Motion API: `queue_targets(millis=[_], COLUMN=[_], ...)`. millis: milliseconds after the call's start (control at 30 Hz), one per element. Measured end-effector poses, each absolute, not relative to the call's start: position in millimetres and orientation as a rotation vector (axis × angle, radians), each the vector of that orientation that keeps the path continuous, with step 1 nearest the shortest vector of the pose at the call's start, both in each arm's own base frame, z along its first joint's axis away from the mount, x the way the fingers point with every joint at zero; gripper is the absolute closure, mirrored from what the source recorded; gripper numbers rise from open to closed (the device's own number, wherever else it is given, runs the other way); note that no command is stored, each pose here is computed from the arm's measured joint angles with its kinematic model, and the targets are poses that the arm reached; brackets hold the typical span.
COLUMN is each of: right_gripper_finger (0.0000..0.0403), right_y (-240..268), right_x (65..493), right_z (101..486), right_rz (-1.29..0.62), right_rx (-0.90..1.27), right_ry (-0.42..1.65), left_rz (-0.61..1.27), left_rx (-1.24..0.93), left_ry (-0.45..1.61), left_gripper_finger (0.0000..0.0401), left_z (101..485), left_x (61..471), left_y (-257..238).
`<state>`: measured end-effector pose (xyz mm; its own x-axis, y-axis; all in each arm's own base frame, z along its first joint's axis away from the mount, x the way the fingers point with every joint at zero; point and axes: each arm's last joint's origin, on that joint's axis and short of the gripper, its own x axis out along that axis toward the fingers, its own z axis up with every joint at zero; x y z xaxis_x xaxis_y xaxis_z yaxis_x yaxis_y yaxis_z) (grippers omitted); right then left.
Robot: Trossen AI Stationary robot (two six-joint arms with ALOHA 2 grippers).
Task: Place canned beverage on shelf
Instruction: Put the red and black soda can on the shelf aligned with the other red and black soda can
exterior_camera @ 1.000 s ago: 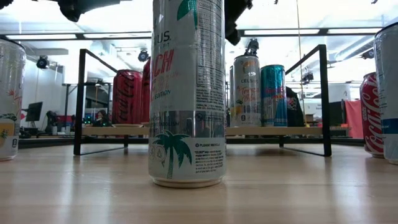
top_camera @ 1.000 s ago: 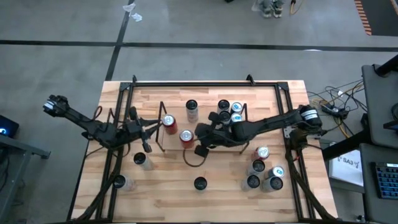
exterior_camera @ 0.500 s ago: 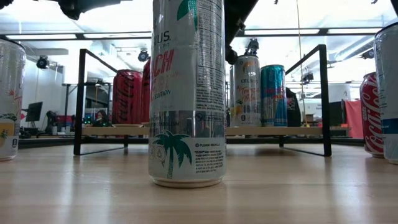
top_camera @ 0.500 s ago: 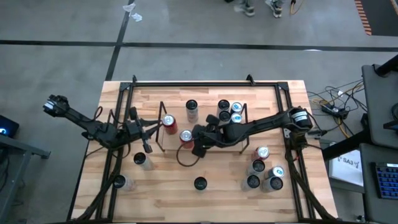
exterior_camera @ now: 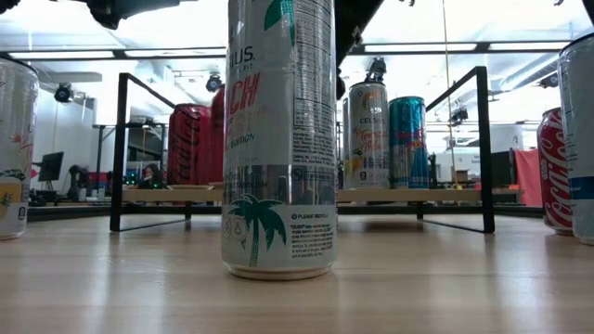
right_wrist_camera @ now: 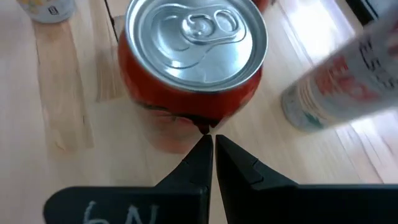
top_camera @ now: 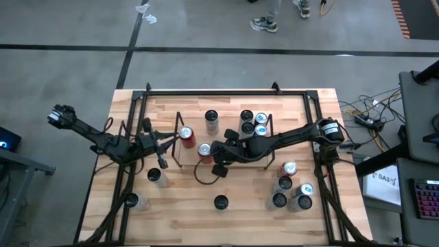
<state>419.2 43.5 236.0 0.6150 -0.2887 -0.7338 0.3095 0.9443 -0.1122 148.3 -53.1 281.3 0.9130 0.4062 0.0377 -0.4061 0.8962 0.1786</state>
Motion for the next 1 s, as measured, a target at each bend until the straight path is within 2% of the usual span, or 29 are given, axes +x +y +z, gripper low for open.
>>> queue_targets(millis=[167, 400, 633, 1000], right_gripper_finger=[0.0390, 0.0390, 0.0390, 0.0390], right_y=[41, 40, 38, 41], right_x=[429, 425, 433, 454], right_z=[239, 242, 243, 221], right_rz=[-0.312, -0.325, -0.311, -0.224], right_rx=[0.005, 0.004, -0.007, -0.049], right_ry=[0.755, 0.813, 0.733, 0.706], left_rz=[0.422, 0.423, 0.424, 0.425], left_rx=[0.185, 0.185, 0.202, 0.199], left_ry=[0.000, 0.000, 0.004, 0.000], left_gripper_finger=[0.0359, 0.0359, 0.0359, 0.0359], left_z=[281, 282, 282, 282], left_x=[148, 148, 149, 148], left_y=[-53, -53, -53, -53])
